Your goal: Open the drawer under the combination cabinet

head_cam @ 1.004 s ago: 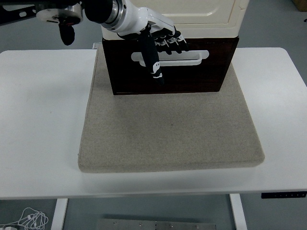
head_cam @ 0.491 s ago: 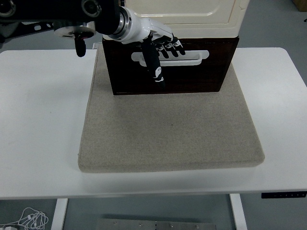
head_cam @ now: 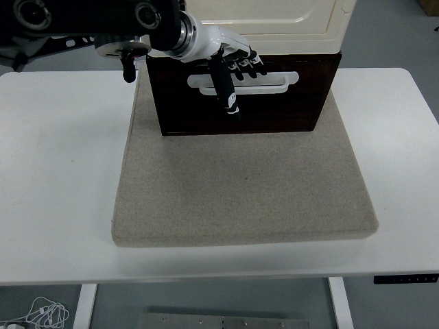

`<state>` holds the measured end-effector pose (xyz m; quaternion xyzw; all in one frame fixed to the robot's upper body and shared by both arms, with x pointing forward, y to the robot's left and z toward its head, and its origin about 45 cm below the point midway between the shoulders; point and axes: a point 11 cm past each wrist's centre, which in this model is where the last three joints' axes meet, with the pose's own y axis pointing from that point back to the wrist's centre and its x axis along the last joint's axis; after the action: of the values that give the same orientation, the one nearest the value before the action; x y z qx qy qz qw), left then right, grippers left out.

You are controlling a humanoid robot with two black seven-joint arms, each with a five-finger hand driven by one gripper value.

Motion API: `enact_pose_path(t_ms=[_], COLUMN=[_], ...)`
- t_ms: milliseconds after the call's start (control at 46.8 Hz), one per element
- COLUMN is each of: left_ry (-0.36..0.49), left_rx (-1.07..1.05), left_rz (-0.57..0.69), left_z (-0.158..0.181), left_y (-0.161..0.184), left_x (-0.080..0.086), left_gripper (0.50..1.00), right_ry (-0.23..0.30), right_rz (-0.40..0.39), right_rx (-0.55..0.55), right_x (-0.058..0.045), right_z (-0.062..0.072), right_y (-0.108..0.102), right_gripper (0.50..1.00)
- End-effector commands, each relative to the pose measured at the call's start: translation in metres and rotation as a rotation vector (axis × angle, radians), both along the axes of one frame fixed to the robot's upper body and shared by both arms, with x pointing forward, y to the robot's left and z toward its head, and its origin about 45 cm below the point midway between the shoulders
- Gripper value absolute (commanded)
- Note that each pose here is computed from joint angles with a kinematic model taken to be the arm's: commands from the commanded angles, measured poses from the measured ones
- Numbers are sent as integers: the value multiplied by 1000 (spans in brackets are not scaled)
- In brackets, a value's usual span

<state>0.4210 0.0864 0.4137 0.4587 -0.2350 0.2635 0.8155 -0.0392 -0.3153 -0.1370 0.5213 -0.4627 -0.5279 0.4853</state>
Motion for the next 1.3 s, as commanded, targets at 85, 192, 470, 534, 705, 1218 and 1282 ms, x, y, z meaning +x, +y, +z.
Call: enact_pose_path(t_ms=[85,192,470,534,705,1218,1282], left_ry=[3,-6,6,9,12,9,11], left_rx=[0,4,6,6,9,18,18], left_rz=[8,15,19,20,15,14,14], left_z=[-3,-3,-11,-12,-14,-19,-20], left_y=[0,3,5,5,2,-1,-1], left_x=[3,6,7,7,6,10,10], left_gripper=[1000,1000,1000,1000,1000,1000,1000], right_ry=[0,0,0,0,0,0,0], right_rz=[0,0,0,0,0,0,0], right_rx=[0,0,0,0,0,0,0], right_x=[0,0,0,0,0,0,0], right_z=[0,0,0,0,0,0,0], right_y=[0,0,0,0,0,0,0], right_gripper=[926,926,926,926,926,926,926])
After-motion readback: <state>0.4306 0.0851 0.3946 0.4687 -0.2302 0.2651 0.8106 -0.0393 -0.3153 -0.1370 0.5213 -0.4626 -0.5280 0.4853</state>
